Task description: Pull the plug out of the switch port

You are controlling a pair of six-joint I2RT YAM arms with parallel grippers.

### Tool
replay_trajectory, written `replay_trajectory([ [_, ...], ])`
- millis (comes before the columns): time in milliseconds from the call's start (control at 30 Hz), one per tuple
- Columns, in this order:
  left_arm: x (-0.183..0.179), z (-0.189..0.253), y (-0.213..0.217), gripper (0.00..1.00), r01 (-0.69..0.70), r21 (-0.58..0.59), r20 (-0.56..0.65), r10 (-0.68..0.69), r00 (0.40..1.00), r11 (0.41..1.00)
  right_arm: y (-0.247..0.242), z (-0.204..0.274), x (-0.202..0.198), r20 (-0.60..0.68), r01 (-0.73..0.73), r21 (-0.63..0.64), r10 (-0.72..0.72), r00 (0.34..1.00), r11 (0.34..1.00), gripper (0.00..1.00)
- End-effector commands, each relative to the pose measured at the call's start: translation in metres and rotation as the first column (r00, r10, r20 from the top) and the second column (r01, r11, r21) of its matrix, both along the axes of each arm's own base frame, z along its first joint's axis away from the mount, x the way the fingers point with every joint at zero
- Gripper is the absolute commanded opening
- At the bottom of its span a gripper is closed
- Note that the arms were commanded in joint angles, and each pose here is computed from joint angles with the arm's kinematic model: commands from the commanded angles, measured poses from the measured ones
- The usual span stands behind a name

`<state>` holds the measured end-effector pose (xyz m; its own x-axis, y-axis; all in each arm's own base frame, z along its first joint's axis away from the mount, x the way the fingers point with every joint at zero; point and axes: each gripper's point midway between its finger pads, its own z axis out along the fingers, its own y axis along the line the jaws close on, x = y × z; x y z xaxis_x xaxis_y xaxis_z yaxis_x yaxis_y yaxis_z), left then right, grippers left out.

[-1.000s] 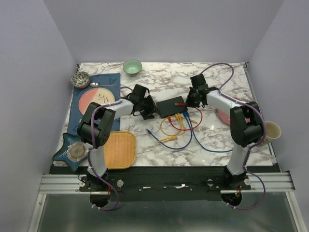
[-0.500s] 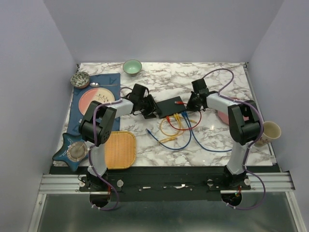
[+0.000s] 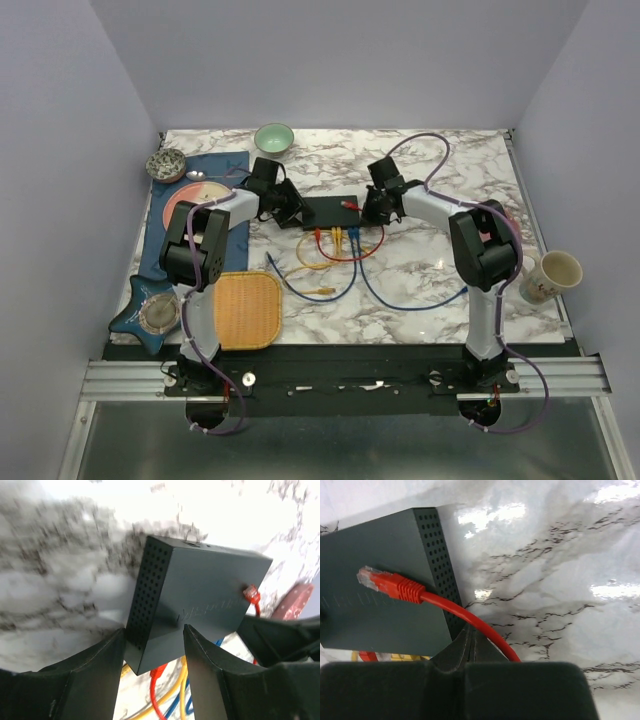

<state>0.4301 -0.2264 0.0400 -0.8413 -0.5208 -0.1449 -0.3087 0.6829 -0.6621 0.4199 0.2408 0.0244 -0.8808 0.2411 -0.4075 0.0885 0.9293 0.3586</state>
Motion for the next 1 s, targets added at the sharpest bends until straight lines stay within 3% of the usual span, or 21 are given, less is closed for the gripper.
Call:
replay_trajectory([
  [0, -0.005, -0.033, -0.005, 0.61, 0.035, 0.055, -0.078, -0.030, 0.997, 0.998, 0.063, 0.016, -0.028, -0.034, -0.162, 0.149, 0.168, 0.985, 0.976, 0.02],
  [67, -0.005, -0.028, -0.003, 0.61, 0.030, 0.068, -0.064, -0.026, 0.998, 0.997, 0.050, 0.023, -0.024, 0.002, -0.129, 0.088, 0.129, 0.992, 0.988, 0.03],
  [167, 0.001, -0.011, 0.008, 0.61, 0.007, 0.127, -0.007, -0.006, 1.000, 0.992, 0.028, 0.061, -0.015, 0.130, -0.099, 0.007, 0.097, 0.987, 0.995, 0.15],
  [300, 0.006, 0.018, 0.016, 0.63, -0.021, 0.155, 0.070, 0.010, 0.997, 0.988, 0.007, 0.106, -0.011, 0.266, -0.074, -0.062, 0.088, 0.960, 0.995, 0.49],
  [400, 0.002, 0.022, 0.020, 0.63, -0.028, 0.164, 0.081, 0.014, 0.997, 0.986, 0.000, 0.118, -0.019, 0.291, -0.072, -0.064, 0.088, 0.953, 0.995, 0.60],
  [767, -0.046, 0.009, 0.040, 0.63, -0.022, 0.212, 0.048, 0.012, 0.999, 0.977, -0.028, 0.071, -0.081, 0.204, -0.094, -0.063, 0.104, 0.973, 0.994, 0.56],
  [967, -0.070, 0.006, 0.050, 0.63, -0.018, 0.232, 0.039, 0.009, 0.999, 0.973, -0.022, 0.054, -0.112, 0.190, -0.160, 0.027, 0.152, 0.970, 0.987, 0.55],
])
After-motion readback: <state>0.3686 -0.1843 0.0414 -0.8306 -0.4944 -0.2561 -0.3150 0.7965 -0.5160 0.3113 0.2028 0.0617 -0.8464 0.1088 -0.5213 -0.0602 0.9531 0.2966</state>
